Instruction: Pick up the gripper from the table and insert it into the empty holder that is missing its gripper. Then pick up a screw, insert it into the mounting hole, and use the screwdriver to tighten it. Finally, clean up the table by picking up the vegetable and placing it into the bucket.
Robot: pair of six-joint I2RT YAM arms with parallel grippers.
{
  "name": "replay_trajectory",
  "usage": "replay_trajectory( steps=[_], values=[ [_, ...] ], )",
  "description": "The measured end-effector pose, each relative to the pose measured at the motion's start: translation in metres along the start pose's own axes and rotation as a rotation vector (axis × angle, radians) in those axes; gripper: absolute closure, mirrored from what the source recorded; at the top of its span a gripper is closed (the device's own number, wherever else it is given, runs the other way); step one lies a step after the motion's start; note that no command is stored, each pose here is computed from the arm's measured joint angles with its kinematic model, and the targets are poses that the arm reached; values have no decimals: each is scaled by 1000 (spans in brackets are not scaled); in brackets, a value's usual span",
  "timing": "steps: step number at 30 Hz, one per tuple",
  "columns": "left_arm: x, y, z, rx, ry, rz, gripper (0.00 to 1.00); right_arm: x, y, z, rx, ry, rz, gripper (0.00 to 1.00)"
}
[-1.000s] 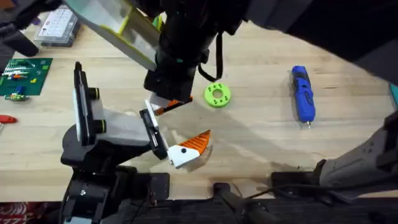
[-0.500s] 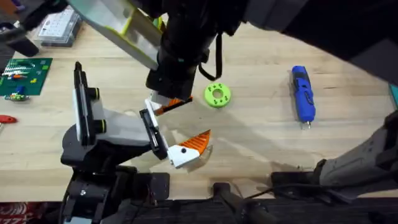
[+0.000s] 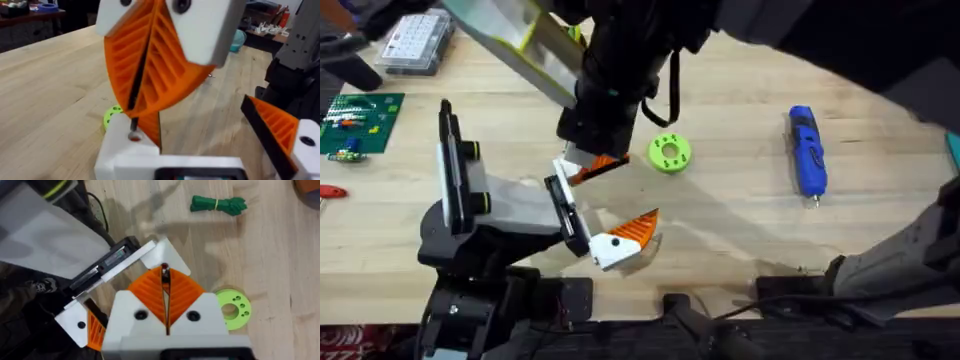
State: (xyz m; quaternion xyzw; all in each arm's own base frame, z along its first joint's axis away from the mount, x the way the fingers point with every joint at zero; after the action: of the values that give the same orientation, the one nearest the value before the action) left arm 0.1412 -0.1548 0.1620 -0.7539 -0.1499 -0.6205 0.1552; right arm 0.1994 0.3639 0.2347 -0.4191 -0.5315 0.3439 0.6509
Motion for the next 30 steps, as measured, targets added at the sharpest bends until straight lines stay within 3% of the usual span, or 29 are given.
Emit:
replay_trajectory(
  steps=[30],
  values=[
    [0, 0, 0, 0, 0, 0, 14, -1, 9, 1, 25, 5, 17, 992]
  ],
)
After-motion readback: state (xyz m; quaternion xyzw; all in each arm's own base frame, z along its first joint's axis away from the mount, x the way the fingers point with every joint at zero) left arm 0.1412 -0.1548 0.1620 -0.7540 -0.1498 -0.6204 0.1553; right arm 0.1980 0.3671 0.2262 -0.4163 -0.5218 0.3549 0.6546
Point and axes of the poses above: each hand's point on the last joint's axis, 136 mm out from that joint toward the fingers, its own y axis out along the fingers, its own z axis along the line the jaws close on, x = y × z, the point moved 1 cm from there along -y, back along the fingers, and after that the axes turned 2 degrees about -y, right-handed, at the moved point
